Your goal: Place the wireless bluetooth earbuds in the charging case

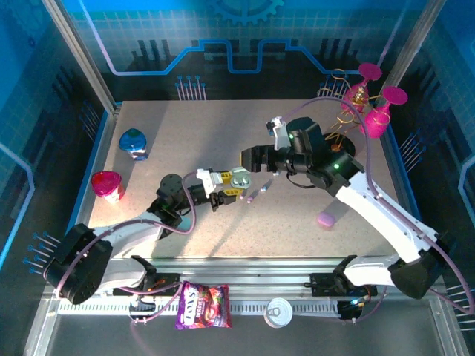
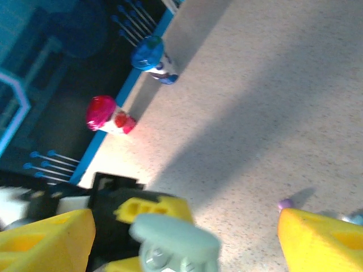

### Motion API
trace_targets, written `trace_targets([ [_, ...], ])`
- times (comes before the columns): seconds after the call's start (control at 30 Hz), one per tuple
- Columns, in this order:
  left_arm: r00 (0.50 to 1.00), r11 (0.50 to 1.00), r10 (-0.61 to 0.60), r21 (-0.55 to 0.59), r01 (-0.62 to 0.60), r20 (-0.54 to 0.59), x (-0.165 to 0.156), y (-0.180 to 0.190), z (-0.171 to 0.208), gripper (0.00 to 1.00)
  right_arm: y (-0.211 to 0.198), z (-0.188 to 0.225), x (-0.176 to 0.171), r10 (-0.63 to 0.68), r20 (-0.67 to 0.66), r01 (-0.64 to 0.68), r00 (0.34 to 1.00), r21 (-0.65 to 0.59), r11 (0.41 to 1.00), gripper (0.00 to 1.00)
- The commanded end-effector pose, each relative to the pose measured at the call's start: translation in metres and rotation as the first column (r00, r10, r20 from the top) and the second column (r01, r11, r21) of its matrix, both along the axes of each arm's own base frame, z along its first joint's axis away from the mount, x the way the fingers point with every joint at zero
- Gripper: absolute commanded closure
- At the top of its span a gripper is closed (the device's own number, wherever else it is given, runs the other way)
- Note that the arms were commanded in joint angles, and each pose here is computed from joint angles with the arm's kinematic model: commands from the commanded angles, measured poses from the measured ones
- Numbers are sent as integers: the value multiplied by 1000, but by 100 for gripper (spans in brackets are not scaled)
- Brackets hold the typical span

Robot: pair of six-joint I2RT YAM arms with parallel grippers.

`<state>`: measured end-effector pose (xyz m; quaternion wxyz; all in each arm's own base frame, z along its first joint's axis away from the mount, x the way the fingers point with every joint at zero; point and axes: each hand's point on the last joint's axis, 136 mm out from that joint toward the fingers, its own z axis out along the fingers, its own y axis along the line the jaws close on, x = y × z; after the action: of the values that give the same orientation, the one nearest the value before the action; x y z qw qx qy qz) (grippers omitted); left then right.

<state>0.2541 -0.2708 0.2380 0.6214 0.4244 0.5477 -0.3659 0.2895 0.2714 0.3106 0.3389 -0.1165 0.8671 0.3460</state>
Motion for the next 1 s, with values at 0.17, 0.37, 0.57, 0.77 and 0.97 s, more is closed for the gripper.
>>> trace_targets([
  [0.17,996,998,-47,-31,49,76,-14,-2,27,83,-12,-23,-3,35,-32,-39,999,-143,989,16],
  [0.37,998,997,13,-80,-8,69,-2,1,40,83,-16,-32,-23,81,-40,-85,996,-115,990,16],
  [0.57,997,994,3,-107,6,81,1,-3,50,83,-16,-20,-30,67,-124,-49,990,138,989,17],
  [0.77,996,990,-5,-141,18,92,1,-4,61,83,-7,-10,-41,169,-253,-22,953,497,868,20],
  [0.97,995,985,-16,-167,33,100,0,-6,66,83,5,-20,-48,260,-300,-27,918,607,794,23],
])
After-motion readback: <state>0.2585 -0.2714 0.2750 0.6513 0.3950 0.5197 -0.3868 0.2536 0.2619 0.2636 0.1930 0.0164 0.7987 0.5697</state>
